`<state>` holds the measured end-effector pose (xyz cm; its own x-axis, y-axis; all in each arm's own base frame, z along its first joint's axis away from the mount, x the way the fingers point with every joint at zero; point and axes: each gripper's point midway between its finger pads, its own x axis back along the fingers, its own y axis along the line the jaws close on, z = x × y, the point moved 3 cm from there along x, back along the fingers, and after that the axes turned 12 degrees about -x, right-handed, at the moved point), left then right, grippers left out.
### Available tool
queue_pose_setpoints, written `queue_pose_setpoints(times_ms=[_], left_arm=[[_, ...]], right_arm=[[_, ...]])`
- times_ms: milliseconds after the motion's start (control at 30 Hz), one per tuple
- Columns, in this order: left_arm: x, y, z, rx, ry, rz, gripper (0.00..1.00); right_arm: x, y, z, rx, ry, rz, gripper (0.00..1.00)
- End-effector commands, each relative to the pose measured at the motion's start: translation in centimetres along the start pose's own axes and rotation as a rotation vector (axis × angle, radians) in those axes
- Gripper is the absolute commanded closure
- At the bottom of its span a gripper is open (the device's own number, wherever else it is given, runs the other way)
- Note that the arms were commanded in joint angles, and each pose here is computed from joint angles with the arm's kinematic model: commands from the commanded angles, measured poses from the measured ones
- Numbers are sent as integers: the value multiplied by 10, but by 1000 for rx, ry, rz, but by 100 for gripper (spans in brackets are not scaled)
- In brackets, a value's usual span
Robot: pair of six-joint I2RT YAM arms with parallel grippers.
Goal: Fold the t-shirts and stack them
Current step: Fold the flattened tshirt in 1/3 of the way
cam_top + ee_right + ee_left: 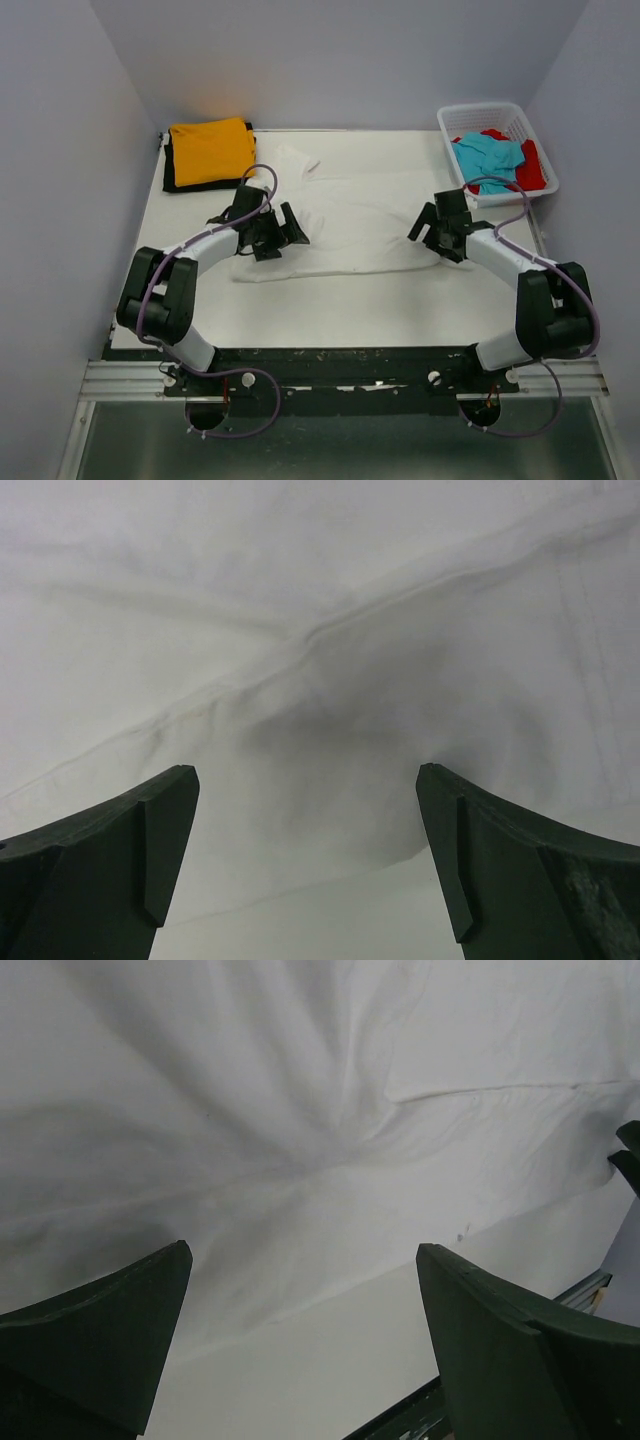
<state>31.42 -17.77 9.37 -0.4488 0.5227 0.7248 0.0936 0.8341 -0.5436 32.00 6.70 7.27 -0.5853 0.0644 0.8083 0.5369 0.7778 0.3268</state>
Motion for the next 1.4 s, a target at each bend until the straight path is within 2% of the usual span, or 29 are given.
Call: queue_pose_setpoints(times_ms=[0, 233, 467, 600, 800, 1100, 1200, 1367], left_arm=[[-8, 11, 16, 15, 21, -15, 1], [-3, 35, 36, 24, 39, -134, 1], [2, 46, 51, 30, 58, -183, 1], [11, 53, 62, 36, 73, -222, 1], [25, 51, 101, 65, 95, -176, 2], [49, 48, 162, 83, 138, -256, 2], [60, 55, 171, 94, 113, -327, 1], [68, 55, 179, 117, 68, -300, 2]], right_arm=[[3, 0, -19, -20, -113, -10, 0], [-7, -21, -19, -128, -154, 25, 0], [-25, -74, 4, -308, -26, 134, 0], [-10, -94, 17, -318, -3, 191, 0], [19, -114, 37, -320, 13, 220, 0], [51, -115, 48, -434, -16, 140, 0], [59, -117, 55, -463, -12, 111, 0], [75, -111, 59, -532, -37, 0, 0]])
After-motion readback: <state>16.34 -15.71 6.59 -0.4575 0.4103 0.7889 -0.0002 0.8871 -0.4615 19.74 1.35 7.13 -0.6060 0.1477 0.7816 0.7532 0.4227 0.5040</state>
